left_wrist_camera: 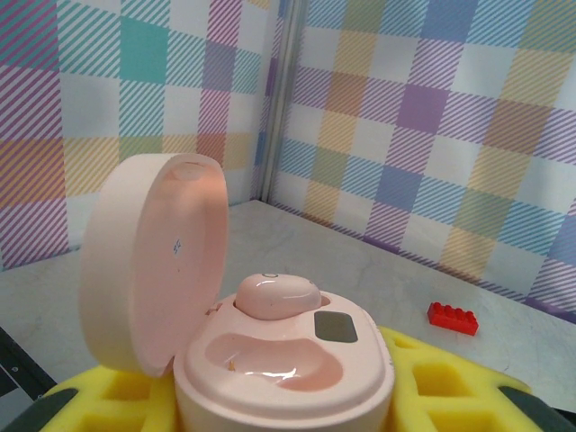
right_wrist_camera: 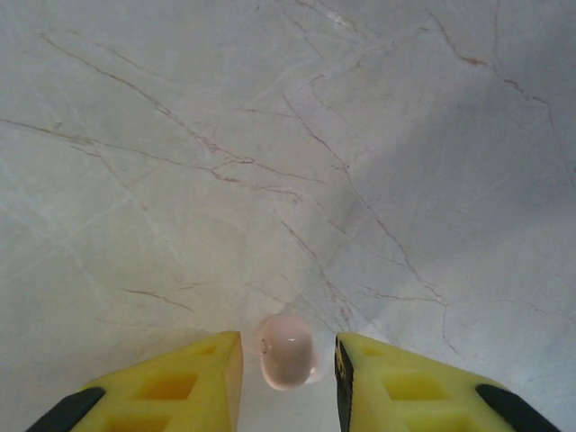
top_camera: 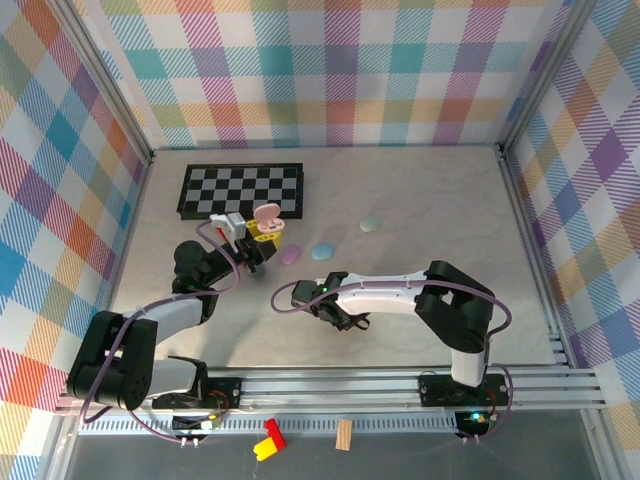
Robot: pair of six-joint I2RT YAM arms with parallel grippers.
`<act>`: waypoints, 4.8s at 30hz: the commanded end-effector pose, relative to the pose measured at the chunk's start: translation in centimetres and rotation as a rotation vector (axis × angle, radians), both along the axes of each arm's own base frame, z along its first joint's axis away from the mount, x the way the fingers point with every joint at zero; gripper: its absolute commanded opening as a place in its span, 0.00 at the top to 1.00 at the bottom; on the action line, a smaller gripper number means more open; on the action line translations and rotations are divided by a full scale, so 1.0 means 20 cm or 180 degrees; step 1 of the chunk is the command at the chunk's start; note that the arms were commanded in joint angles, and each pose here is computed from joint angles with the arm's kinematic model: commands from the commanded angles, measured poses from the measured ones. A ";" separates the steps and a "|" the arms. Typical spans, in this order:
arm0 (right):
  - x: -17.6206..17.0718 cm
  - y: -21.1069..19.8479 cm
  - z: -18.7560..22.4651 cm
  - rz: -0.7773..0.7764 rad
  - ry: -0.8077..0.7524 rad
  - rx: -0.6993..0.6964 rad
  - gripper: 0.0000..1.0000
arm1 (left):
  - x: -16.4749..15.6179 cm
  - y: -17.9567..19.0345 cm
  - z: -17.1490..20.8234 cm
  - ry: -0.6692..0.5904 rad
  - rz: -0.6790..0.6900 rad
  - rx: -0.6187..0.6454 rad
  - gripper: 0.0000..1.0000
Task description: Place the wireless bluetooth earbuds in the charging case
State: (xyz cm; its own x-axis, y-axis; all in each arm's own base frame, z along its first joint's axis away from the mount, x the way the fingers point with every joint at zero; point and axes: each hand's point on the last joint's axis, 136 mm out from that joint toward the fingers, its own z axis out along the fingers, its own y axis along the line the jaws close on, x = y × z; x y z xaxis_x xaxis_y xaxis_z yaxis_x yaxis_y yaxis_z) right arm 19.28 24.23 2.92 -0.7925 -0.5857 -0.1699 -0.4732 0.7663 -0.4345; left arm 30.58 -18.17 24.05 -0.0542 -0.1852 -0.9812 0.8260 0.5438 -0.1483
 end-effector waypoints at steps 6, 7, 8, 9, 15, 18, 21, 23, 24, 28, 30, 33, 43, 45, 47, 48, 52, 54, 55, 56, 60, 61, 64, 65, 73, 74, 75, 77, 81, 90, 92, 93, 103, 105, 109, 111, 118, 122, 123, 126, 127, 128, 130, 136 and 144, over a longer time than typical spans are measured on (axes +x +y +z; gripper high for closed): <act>-0.02 -0.03 -0.04 -0.0025 0.0068 -0.0161 0.69 | -0.01 0.01 0.09 -0.0222 -0.0061 -0.0052 0.65; -0.02 -0.04 -0.04 -0.0034 0.0058 -0.0191 0.69 | -0.01 0.01 0.09 -0.0225 -0.0061 -0.0053 0.65; -0.02 -0.05 -0.04 -0.0055 0.0041 -0.0231 0.70 | -0.01 0.00 0.09 -0.0223 -0.0067 -0.0051 0.65; -0.02 -0.06 -0.04 -0.0065 0.0047 -0.0262 0.71 | -0.01 0.01 0.09 -0.0218 -0.0064 -0.0051 0.65; -0.01 -0.07 -0.05 -0.0091 0.0058 -0.0247 0.80 | -0.02 0.00 0.09 -0.0225 -0.0090 -0.0046 0.65; -0.01 -0.05 -0.02 -0.0064 0.0029 -0.0126 0.81 | -0.02 0.00 0.08 -0.0229 -0.0108 -0.0037 0.65; 0.00 -0.02 0.02 -0.0070 0.0023 0.0139 0.81 | -0.02 0.00 0.08 -0.0237 -0.0119 -0.0019 0.65; 0.01 -0.02 0.06 -0.0134 0.0047 0.0364 0.80 | -0.02 -0.01 0.06 -0.0215 -0.0128 -0.0009 0.65; 0.02 -0.01 0.08 -0.0153 0.0084 0.0495 0.80 | -0.02 -0.01 0.06 -0.0208 -0.0136 -0.0005 0.65; 0.02 0.02 0.21 -0.0241 0.0205 0.1174 0.79 | -0.03 -0.04 0.05 -0.0232 -0.0235 0.0015 0.65; 0.03 0.06 0.30 -0.0314 0.0302 0.1707 0.79 | -0.03 -0.07 0.05 -0.0260 -0.0241 0.0024 0.65; 0.07 0.11 0.48 -0.0412 0.0375 0.2534 0.80 | -0.04 -0.12 0.04 -0.0330 -0.0237 0.0078 0.65; 0.19 0.23 1.10 -0.0032 0.0367 0.4147 0.79 | -0.04 -0.30 -0.04 -0.0607 0.0035 0.0480 0.65; 0.20 0.26 1.18 0.0079 0.0391 0.4312 0.79 | -0.04 -0.34 -0.06 -0.0618 0.0025 0.0530 0.65; 0.21 0.28 1.26 0.0176 0.0405 0.4458 0.79 | -0.04 -0.37 -0.07 -0.0648 0.0005 0.0551 0.65; 0.22 0.29 1.28 0.0214 0.0399 0.4511 0.79 | -0.05 -0.38 -0.08 -0.0649 -0.0004 0.0559 0.65; 0.26 0.34 1.33 0.0340 0.0409 0.4601 0.79 | -0.07 -0.44 -0.09 -0.0675 -0.0082 0.0617 0.65; 0.28 0.37 1.34 0.0365 0.0446 0.4602 0.79 | -0.08 -0.48 -0.10 -0.0682 -0.0139 0.0657 0.65; 0.28 0.38 1.34 0.0382 0.0447 0.4608 0.79 | -0.08 -0.49 -0.10 -0.0692 -0.0153 0.0667 0.65; 0.29 0.39 1.33 0.0371 0.0458 0.4607 0.79 | -0.09 -0.50 -0.10 -0.0706 -0.0166 0.0670 0.65; 0.32 0.42 1.32 0.0378 0.0495 0.4624 0.79 | -0.09 -0.53 -0.09 -0.0723 -0.0189 0.0673 0.65; 0.33 0.43 1.32 0.0382 0.0509 0.4632 0.79 | -0.09 -0.54 -0.10 -0.0721 -0.0202 0.0671 0.65; 0.34 0.45 1.29 0.0371 0.0562 0.4613 0.79 | -0.10 -0.56 -0.09 -0.0737 -0.0230 0.0652 0.65; 0.35 0.45 1.27 0.0366 0.0575 0.4599 0.79 | -0.10 -0.56 -0.09 -0.0740 -0.0227 0.0647 0.65; 0.37 0.47 1.18 0.0278 0.0628 0.4535 0.79 | -0.10 -0.58 -0.07 -0.0726 -0.0223 0.0586 0.65; 0.38 0.47 1.17 0.0260 0.0622 0.4531 0.79 | -0.10 -0.58 -0.07 -0.0734 -0.0230 0.0578 0.65; 0.38 0.47 1.16 0.0248 0.0618 0.4533 0.79 | -0.10 -0.58 -0.06 -0.0739 -0.0230 0.0575 0.65; 0.39 0.47 1.14 0.0218 0.0627 0.4521 0.79 | -0.10 -0.58 -0.06 -0.0728 -0.0222 0.0565 0.65; 0.40 0.47 1.11 0.0162 0.0635 0.4481 0.79 | -0.09 -0.57 -0.05 -0.0705 -0.0187 0.0515 0.65; 0.40 0.45 1.07 0.0075 0.0613 0.4419 0.79 | -0.08 -0.56 -0.03 -0.0679 -0.0108 0.0471 0.65; 0.40 0.44 1.06 0.0051 0.0620 0.4407 0.79 | -0.08 -0.56 -0.03 -0.0685 -0.0109 0.0455 0.65; 0.40 0.44 1.05 0.0041 0.0614 0.4396 0.79 | -0.08 -0.56 -0.03 -0.0682 -0.0112 0.0452 0.65; 0.41 0.42 1.06 -0.0028 0.0552 0.4343 0.64 | -0.09 -0.56 0.00 -0.0702 -0.0122 0.0423 0.65; 0.41 0.40 1.10 0.0010 0.0456 0.4320 0.59 | -0.09 -0.55 -0.01 -0.0698 -0.0108 0.0424 0.65; 0.38 0.36 1.19 0.0201 0.0260 0.4266 0.54 | -0.09 -0.55 -0.03 -0.0682 -0.0099 0.0449 0.65; 0.38 0.34 1.24 0.0291 0.0158 0.4238 0.53 | -0.09 -0.55 -0.04 -0.0679 -0.0120 0.0471 0.65; 0.46 0.38 1.38 0.0485 -0.0041 0.4230 0.64 | -0.13 -0.57 -0.07 -0.0740 -0.0278 0.0682 0.63; 0.51 0.42 1.38 0.0473 -0.0004 0.4199 0.70 | -0.15 -0.57 -0.06 -0.0776 -0.0305 0.0684 0.63; 0.53 0.43 1.36 0.0424 0.0043 0.4153 0.71 | -0.15 -0.57 -0.05 -0.0778 -0.0307 0.0677 0.63; 0.54 0.45 1.31 0.0373 0.0165 0.4103 0.71 | -0.14 -0.56 -0.03 -0.0751 -0.0288 0.0640 0.64; 0.54 0.45 1.30 0.0370 0.0197 0.4102 0.71 | -0.14 -0.56 -0.02 -0.0738 -0.0279 0.0618 0.65; 0.53 0.45 1.29 0.0367 0.0226 0.4104 0.72 | -0.14 -0.56 -0.01 -0.0732 -0.0270 0.0586 0.65; 0.51 0.44 1.27 0.0372 0.0272 0.4107 0.74 | -0.14 -0.55 0.00 -0.0712 -0.0249 0.0528 0.65; 0.44 0.38 1.28 0.0320 0.0232 0.4124 0.74 | -0.11 -0.55 0.03 -0.0639 -0.0183 0.0321 0.66; 0.46 0.21 1.35 -0.0240 0.0382 0.5021 0.45 | -0.12 -0.57 0.11 -0.0664 -0.0273 0.0056 0.66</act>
State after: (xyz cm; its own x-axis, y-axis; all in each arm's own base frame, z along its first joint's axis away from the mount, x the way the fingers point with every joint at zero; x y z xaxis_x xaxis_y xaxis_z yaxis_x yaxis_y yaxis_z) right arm 28.23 28.98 28.42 -0.8285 0.0529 -0.5575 -0.4466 0.5383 0.7147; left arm 28.58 -29.06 22.71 0.0692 -0.0724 -0.9950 0.8674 0.4970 0.0242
